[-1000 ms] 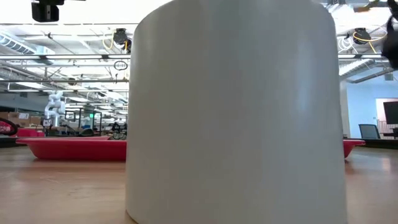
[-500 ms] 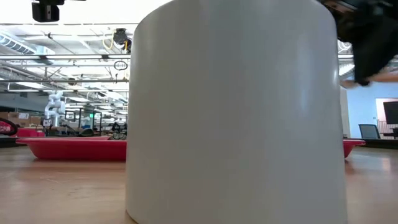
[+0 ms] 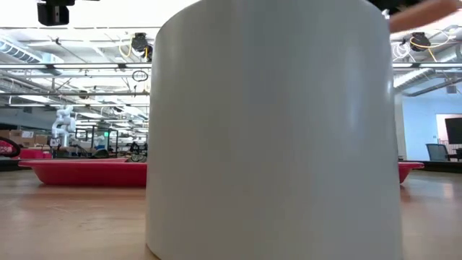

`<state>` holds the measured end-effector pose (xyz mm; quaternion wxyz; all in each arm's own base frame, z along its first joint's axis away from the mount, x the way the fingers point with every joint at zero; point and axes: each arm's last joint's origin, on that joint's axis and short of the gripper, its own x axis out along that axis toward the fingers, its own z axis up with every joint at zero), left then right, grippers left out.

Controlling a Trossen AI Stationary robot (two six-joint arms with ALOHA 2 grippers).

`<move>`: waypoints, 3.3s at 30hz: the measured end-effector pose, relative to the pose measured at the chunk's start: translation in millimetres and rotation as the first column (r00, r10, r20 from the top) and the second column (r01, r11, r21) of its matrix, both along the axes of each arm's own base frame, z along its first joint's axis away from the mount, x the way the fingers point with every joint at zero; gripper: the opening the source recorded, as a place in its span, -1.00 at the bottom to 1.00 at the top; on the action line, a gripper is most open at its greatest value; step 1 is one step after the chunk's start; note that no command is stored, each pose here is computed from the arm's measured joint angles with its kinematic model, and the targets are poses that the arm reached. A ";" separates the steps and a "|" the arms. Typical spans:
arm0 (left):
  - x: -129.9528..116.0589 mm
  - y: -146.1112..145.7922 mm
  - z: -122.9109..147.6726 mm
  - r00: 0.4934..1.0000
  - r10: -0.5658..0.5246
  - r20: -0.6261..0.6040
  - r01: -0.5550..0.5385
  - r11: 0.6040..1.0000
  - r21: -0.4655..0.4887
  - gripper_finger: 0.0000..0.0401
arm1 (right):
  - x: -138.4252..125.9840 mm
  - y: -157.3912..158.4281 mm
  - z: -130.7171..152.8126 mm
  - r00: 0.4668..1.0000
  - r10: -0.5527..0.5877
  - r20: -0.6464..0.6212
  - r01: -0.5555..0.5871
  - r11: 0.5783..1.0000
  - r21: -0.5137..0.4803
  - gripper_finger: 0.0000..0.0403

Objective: Pick and place plate/cup/fork/spoon on tray
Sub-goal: Put the yellow fork on the orange tray between the green plate and the green spoon

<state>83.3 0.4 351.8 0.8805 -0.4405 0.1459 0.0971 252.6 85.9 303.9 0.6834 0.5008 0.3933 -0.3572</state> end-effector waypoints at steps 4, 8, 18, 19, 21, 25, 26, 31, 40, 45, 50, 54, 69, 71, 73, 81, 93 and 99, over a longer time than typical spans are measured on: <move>0.0 0.0 0.0 1.000 -0.001 0.000 0.001 1.000 0.003 -0.19 | 16.4 -5.6 8.3 1.000 0.019 0.020 -0.018 1.000 -0.019 -1.00; 0.0 0.0 0.0 1.000 -0.005 -0.001 0.005 1.000 0.014 -0.19 | 34.4 -10.7 11.5 0.997 0.036 0.063 -0.034 0.999 -0.027 -1.00; 0.0 0.0 -0.1 1.000 -0.017 -0.004 0.017 0.999 0.046 -0.19 | 59.3 -37.2 11.9 0.985 0.037 0.168 -0.022 0.996 -0.089 -1.00; -0.1 0.0 -0.2 1.000 -0.021 -0.005 0.021 0.998 0.055 -0.19 | 61.3 -40.3 12.8 0.982 0.041 0.183 -0.021 0.994 -0.110 -1.00; -0.1 0.0 -0.3 1.000 -0.030 -0.008 0.030 0.996 0.079 -0.19 | 66.9 -47.3 15.6 0.972 0.039 0.231 -0.007 0.991 -0.136 -1.00; -0.1 0.0 -1.8 0.999 -0.034 -0.026 0.036 0.995 0.092 -0.19 | 78.2 -60.7 23.8 0.937 0.038 0.347 0.018 0.988 -0.156 -1.00; -0.2 0.0 -2.1 0.999 -0.035 -0.030 0.037 0.995 0.092 -0.19 | 82.6 -63.7 23.2 0.930 0.039 0.365 0.022 0.987 -0.162 -1.00; -1.5 0.0 -5.3 0.997 -0.037 -0.066 0.043 0.994 0.099 -0.19 | 103.0 -78.7 15.7 0.902 0.045 0.430 0.022 0.989 -0.149 -1.00; -1.9 0.0 -6.0 0.997 -0.019 -0.070 0.023 0.999 0.050 -0.19 | 143.9 -86.3 -15.7 0.853 0.086 0.516 -0.064 0.996 -0.059 -1.00; -1.9 0.0 -6.2 0.997 -0.015 -0.072 0.018 0.999 0.040 -0.19 | 150.4 -89.0 -24.7 0.853 0.096 0.512 -0.085 0.995 -0.046 -1.00; -0.4 0.0 -7.3 0.996 -0.016 -0.087 0.020 0.999 0.044 -0.19 | 150.1 -96.5 -24.7 0.852 0.125 0.508 -0.107 0.992 -0.065 -1.00; 5.7 0.2 -11.1 0.991 -0.007 -0.136 0.012 0.999 0.039 -0.19 | 149.3 -107.1 -25.5 0.855 0.144 0.499 -0.124 0.990 -0.073 -1.00; 37.4 -0.2 -21.8 0.966 0.006 -0.259 -0.004 1.000 0.009 -0.19 | 160.2 -121.4 -23.3 0.784 0.140 0.605 -0.126 0.990 -0.067 -1.00; 41.6 -0.5 -20.7 0.971 -0.001 -0.241 0.002 1.000 0.005 -0.19 | 168.7 -120.0 -25.2 0.738 0.130 0.662 -0.132 0.990 -0.047 -1.00; 44.2 -1.5 -17.2 0.979 -0.036 -0.199 0.037 0.999 0.000 -0.19 | 174.4 -118.4 -27.0 0.708 0.106 0.698 -0.122 0.992 -0.027 -1.00; 44.9 -2.3 -16.3 0.981 -0.044 -0.187 0.036 0.998 -0.045 -0.19 | 177.3 -119.6 -33.6 0.722 0.103 0.684 -0.092 0.994 -0.052 -1.00; 88.4 -2.2 -29.0 0.971 0.009 -0.240 -0.038 0.993 -0.113 -0.19 | 175.9 -125.7 -35.5 0.743 0.100 0.661 -0.052 0.994 -0.092 -1.00; 113.0 -1.0 -35.4 0.973 0.008 -0.229 -0.035 0.993 -0.115 -0.19 | 175.2 -124.5 -37.5 0.754 0.125 0.645 -0.088 0.992 -0.090 -1.00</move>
